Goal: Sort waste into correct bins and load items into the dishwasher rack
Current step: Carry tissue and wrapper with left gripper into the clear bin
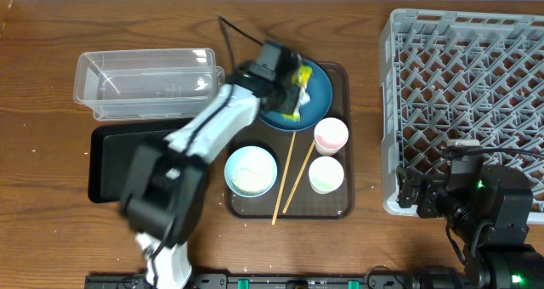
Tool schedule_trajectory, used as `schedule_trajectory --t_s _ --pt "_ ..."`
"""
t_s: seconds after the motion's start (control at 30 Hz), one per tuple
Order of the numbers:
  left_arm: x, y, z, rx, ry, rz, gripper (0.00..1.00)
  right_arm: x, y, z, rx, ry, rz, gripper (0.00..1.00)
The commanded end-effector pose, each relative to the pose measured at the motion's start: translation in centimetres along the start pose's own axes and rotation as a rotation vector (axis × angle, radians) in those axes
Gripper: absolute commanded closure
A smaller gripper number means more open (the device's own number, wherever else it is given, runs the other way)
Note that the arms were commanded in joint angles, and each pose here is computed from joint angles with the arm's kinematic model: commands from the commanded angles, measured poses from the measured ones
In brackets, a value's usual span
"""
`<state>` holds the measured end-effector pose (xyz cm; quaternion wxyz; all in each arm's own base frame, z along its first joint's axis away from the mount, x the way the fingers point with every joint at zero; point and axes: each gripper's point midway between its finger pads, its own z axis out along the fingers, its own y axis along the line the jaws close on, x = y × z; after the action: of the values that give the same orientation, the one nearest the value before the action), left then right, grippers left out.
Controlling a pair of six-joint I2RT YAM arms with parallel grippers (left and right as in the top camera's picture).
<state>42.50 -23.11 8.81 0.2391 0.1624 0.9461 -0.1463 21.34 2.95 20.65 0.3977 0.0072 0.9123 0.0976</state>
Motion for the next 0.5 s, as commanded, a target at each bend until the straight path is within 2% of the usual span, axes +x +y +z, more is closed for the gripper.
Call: schedule_trajectory --t_s 0.0,0.17,0.33,0.47 --pt "-3.8 3.4 -7.1 -0.105 -0.153 -0.048 0.94 -0.6 0.2 -0.5 0.002 -0.018 -0.008 0.01" --pt "-4.2 10.5 -11.6 -0.263 -0.209 -0.162 0.94 -0.6 0.2 -0.5 0.002 -0.017 -0.007 0.01" --pt "-2.5 17.2 -12.2 -0.346 -0.186 -0.287 0.94 -0.6 0.2 -0.5 0.001 -0.017 -0.007 0.01" --pt "-0.6 20.7 -11.6 -0.385 -0.137 -0.359 0.93 -0.6 0.2 -0.5 0.002 -0.017 -0.007 0.01"
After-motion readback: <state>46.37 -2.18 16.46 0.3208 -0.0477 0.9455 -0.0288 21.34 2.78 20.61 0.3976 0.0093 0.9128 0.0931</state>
